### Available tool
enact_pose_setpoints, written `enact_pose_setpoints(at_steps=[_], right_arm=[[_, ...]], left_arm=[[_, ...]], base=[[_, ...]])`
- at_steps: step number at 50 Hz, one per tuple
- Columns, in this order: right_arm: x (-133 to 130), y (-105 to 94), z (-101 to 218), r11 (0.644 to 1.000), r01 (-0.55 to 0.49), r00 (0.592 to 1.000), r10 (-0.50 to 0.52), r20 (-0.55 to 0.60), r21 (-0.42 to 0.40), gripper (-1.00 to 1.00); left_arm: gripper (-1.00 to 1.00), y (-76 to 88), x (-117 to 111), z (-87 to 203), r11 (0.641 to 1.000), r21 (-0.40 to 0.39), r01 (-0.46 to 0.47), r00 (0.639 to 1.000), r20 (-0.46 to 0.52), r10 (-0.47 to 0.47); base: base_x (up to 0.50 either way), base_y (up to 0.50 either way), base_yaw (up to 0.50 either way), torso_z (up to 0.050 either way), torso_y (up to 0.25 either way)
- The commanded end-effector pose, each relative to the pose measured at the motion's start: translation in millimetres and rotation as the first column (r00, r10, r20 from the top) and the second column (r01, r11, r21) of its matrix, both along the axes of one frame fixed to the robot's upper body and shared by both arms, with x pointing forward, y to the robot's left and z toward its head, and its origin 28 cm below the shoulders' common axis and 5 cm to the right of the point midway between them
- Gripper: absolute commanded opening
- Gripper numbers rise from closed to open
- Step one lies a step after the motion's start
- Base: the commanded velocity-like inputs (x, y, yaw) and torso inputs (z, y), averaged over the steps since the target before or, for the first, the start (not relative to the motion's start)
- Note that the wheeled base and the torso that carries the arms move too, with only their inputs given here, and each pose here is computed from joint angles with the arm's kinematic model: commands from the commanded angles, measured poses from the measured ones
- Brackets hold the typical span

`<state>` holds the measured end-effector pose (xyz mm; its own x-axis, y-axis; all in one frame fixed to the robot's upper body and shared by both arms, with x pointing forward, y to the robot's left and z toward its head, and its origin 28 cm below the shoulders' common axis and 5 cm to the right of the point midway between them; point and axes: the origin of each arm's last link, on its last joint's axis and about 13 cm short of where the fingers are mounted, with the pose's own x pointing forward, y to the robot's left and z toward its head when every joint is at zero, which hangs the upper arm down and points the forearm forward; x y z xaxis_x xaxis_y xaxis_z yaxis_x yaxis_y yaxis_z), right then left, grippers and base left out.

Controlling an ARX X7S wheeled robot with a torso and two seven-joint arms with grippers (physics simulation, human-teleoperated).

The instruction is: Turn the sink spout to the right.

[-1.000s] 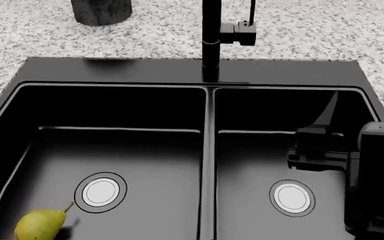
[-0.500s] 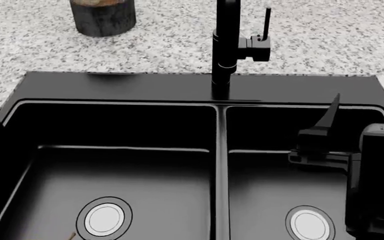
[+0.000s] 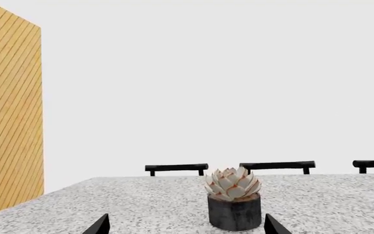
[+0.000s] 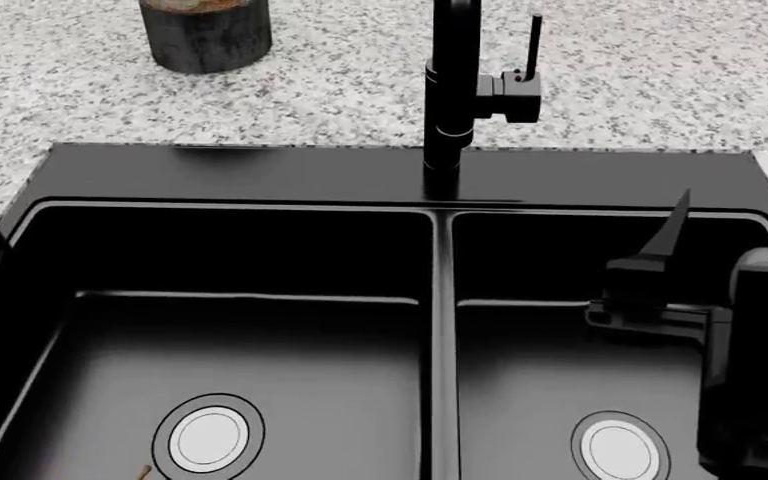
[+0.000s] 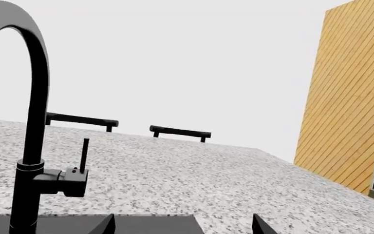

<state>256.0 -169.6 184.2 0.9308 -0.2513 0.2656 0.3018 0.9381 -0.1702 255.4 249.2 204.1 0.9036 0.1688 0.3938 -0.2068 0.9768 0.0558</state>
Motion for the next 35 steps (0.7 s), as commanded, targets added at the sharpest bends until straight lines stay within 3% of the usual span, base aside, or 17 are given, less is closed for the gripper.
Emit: enact_pose_setpoints(at_steps=[1, 14, 15, 16, 17, 19, 20, 35], right_arm=[[0, 0.0, 0, 1.000, 0.000, 1.000, 0.000, 0.000, 0.000, 1.00], [0, 0.0, 0, 1.000, 0.000, 1.000, 0.000, 0.000, 0.000, 1.00], [100, 33.4, -19, 0.991, -0.134, 0.973, 0.127, -0.192, -0.024, 1.00], [69, 11.7, -45, 0.997, -0.077, 0.943, 0.075, -0.326, 0.008, 1.00], [35, -11.7, -63, 0.997, 0.048, 0.940, -0.022, -0.340, 0.069, 1.00], [11, -3.5, -19, 1.000, 0.009, 0.996, -0.007, -0.088, 0.017, 1.00], [4, -0.2, -4, 1.000, -0.003, 1.000, 0.003, -0.010, 0.004, 1.00], [3, 1.3, 29, 0.999, -0.036, 0.998, 0.037, 0.052, -0.031, 1.00]], left_arm=[[1.00, 0.0, 0, 0, 1.000, 0.000, 0.000, 1.000, 0.000, 0.000], [1.00, 0.0, 0, 0, 1.000, 0.000, 0.000, 1.000, 0.000, 0.000], [1.00, -0.8, 0, 2, 1.000, 0.008, 0.007, 1.000, 0.016, -0.007], [1.00, -0.8, 0, 0, 1.000, 0.006, -0.001, 1.000, -0.012, 0.001], [1.00, -0.8, 0, 0, 1.000, 0.003, 0.006, 1.000, -0.007, -0.006], [1.00, -0.7, 0, 1, 1.000, -0.001, 0.005, 1.000, -0.010, -0.005], [1.00, -0.8, 0, 1, 1.000, 0.000, 0.003, 1.000, -0.010, -0.003], [1.00, 0.2, 0, 0, 1.000, -0.007, -0.002, 1.000, -0.011, 0.002]], base=[[0.00, 0.00, 0.00, 0.000, 0.000], [0.00, 0.00, 0.00, 0.000, 0.000], [0.00, 0.00, 0.00, 0.000, 0.000], [0.00, 0.00, 0.00, 0.000, 0.000], [0.00, 0.00, 0.00, 0.000, 0.000], [0.00, 0.00, 0.00, 0.000, 0.000], [0.00, 0.00, 0.00, 0.000, 0.000], [0.00, 0.00, 0.00, 0.000, 0.000]])
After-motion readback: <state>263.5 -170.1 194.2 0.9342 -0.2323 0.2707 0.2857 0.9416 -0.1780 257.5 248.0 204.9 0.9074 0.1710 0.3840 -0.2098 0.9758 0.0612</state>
